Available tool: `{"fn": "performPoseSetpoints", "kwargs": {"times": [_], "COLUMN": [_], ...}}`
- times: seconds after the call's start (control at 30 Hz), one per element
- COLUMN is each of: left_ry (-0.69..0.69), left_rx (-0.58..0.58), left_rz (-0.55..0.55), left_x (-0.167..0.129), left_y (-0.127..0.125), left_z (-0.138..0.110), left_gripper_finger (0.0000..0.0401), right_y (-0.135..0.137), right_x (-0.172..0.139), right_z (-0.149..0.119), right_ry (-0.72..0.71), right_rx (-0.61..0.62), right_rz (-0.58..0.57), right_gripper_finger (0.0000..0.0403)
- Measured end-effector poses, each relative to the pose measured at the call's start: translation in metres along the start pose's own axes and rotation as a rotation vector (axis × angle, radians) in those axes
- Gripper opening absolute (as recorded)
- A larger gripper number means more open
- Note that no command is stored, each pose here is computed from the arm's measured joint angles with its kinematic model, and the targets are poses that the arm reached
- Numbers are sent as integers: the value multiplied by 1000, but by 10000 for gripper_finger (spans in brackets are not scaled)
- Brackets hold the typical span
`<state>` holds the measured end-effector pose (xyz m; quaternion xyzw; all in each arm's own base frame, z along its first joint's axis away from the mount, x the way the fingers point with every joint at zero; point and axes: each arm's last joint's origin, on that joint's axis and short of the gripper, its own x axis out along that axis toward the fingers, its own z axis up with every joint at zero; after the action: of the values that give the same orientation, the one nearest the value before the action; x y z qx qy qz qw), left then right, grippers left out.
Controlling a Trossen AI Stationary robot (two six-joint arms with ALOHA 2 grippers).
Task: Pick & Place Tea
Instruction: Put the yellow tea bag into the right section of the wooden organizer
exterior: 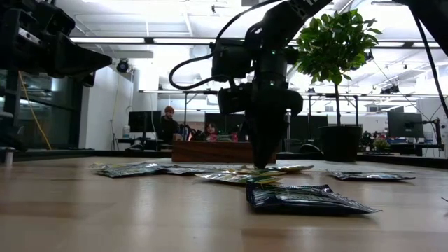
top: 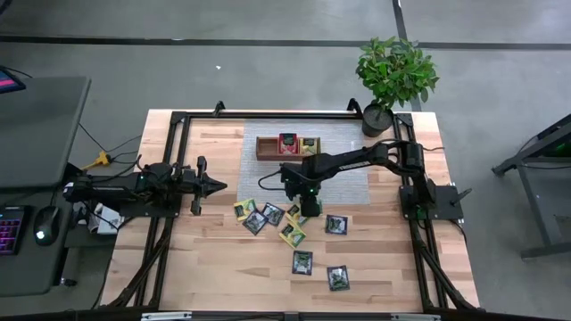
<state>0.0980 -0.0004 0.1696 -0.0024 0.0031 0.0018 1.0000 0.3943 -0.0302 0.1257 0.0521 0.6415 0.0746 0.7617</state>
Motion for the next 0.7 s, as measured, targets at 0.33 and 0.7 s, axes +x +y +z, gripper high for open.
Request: {"fn": "performPoseSetpoints", "kwargs": {"times": [0.33,0.7], "left_ry": [0,-1], "left_rx": [0,0], "left_rz": [0,0], "left_x": [0,0], "left_y": [0,0], "left_z": [0,0], "left_gripper_finger": [0,0], "right_y": [0,2], "right_x": [0,-10], "right_z": [0,1], "right_ry": [-1,-29], "right_rx": [-3,-29], "right_rz": [-19,7], "right_gripper_finger": [14,1]}}
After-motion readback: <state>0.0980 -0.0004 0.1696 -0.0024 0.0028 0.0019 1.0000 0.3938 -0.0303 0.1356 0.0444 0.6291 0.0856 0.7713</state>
